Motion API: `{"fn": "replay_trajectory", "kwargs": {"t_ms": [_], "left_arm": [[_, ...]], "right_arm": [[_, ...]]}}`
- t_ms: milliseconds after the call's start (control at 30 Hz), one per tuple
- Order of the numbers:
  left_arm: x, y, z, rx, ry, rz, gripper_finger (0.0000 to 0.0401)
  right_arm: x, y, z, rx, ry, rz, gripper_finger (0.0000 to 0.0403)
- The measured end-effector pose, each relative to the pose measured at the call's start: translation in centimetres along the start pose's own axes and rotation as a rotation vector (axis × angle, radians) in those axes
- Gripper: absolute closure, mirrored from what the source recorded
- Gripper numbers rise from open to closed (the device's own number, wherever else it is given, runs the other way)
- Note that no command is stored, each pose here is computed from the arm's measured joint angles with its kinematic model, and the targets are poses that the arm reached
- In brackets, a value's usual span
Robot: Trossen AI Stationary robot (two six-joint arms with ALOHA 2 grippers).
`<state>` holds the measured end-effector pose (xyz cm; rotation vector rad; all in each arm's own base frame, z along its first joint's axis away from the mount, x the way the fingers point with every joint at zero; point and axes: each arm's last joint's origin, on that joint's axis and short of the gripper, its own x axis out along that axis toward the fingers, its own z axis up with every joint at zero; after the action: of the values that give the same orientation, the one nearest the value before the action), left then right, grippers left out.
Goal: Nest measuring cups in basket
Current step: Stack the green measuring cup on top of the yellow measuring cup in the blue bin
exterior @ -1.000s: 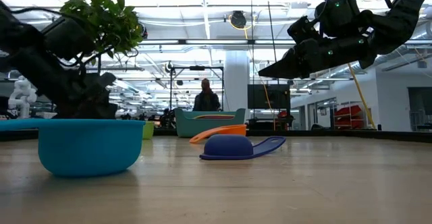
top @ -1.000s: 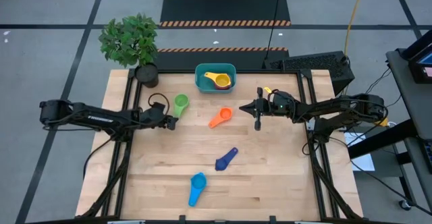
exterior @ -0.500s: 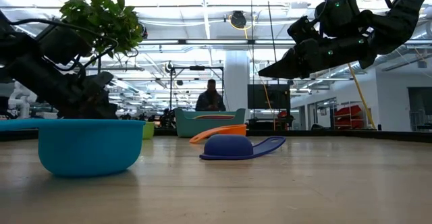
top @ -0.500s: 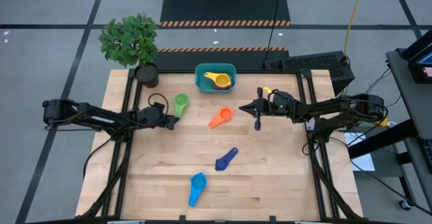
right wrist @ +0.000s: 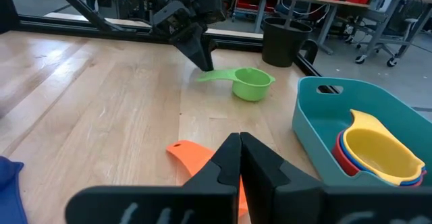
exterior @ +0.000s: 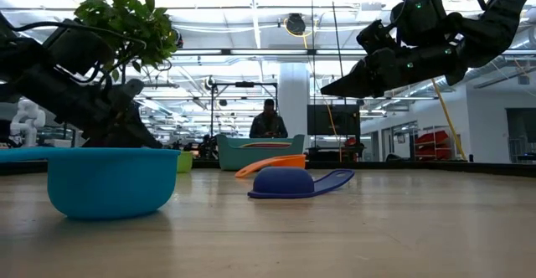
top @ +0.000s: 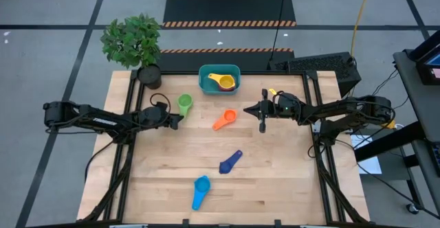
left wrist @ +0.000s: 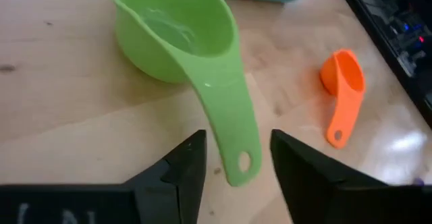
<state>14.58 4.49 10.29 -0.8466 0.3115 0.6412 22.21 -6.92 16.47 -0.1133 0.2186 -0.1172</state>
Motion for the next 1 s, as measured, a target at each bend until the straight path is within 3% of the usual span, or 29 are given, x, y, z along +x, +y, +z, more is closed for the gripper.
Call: {"fn": "replay_trajectory", "kwargs": {"t_ms": [267, 400, 1000], "left_arm": [[0.07, 0.35, 0.28, -0.021, -0.006, 0.019, 0.0135], [0.06, 0.32, 0.26, -0.037, -0.005, 0.016, 0.0111], [-0.01, -0.32, 0.31, -0.069, -0.052, -0.015, 0.0157]], "right_arm": [[0.0, 0.0, 0.0, 0.0, 0.0, 0.0, 0.0403], [0.0, 0.0, 0.0, 0.0, 0.0, 0.0, 0.0403], [0.0, -0.01, 0.0, 0.0, 0.0, -0.001, 0.0403]]}}
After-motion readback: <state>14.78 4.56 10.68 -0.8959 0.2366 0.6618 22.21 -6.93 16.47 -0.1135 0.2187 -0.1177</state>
